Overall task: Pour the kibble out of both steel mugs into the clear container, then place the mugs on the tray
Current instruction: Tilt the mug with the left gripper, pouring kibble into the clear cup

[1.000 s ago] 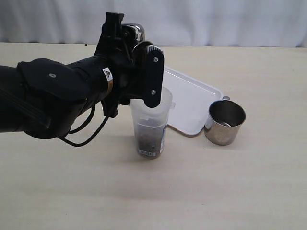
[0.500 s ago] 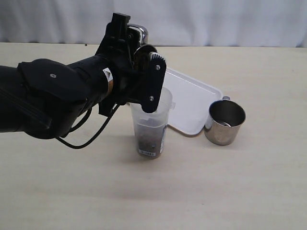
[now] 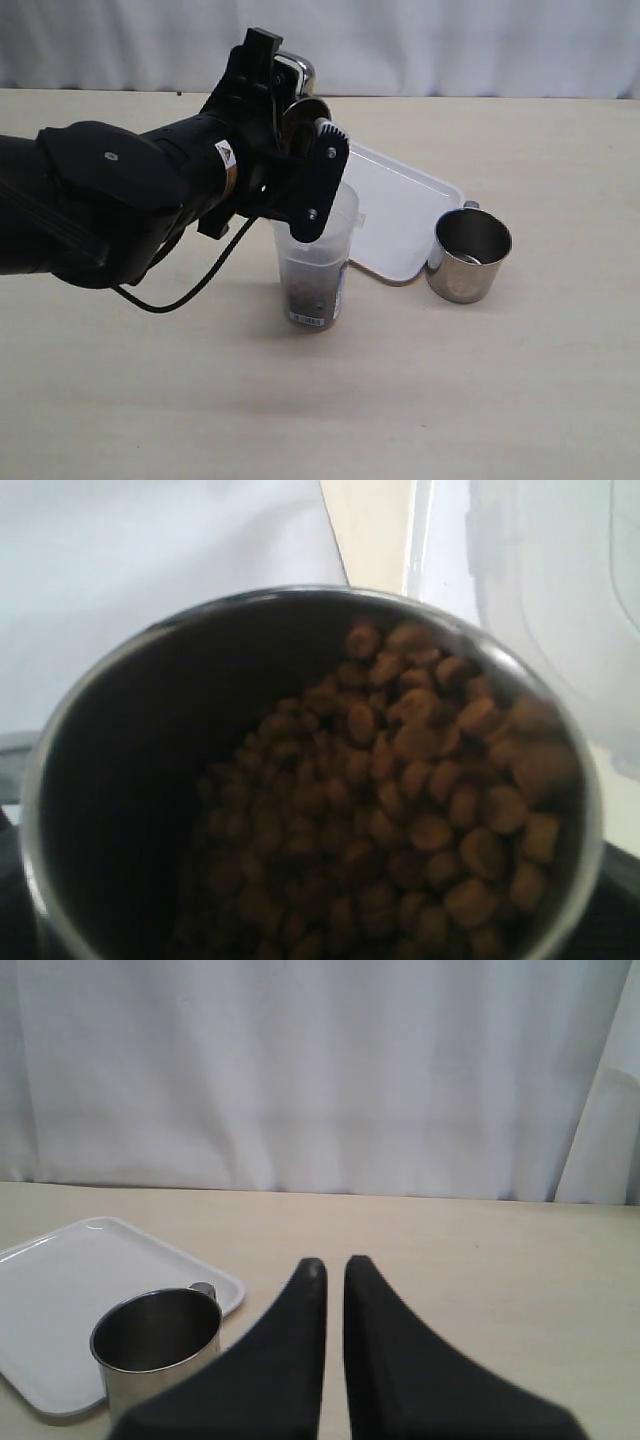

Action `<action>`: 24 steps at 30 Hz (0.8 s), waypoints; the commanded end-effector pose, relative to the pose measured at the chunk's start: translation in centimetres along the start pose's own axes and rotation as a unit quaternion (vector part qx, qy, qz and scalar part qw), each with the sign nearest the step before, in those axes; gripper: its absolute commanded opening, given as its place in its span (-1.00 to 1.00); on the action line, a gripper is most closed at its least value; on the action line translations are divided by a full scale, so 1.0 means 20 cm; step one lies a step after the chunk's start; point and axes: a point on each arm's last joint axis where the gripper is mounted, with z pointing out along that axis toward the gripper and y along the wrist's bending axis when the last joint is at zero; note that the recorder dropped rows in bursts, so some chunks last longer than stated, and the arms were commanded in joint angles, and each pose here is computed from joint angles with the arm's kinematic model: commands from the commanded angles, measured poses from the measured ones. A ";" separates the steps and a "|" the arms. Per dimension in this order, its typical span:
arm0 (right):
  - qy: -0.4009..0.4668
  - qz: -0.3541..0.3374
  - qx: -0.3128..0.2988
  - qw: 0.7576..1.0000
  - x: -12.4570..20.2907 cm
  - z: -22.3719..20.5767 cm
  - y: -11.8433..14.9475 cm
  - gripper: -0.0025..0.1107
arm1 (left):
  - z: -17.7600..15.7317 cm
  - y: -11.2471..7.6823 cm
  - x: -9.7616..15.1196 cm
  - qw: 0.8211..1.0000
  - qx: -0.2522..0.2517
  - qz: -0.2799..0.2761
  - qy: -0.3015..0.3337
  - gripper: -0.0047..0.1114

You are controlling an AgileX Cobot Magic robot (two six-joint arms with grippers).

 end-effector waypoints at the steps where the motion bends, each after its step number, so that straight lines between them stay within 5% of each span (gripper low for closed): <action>1: 0.001 -0.001 0.001 1.000 0.01 0.00 0.00 -0.87 | -0.01 0.07 0.00 1.000 -0.022 0.000 0.000 -0.92; 24: 0.001 -0.001 0.001 1.000 0.01 0.00 0.00 -0.87 | -0.01 0.09 -0.01 0.994 -0.028 0.101 -0.006 -0.92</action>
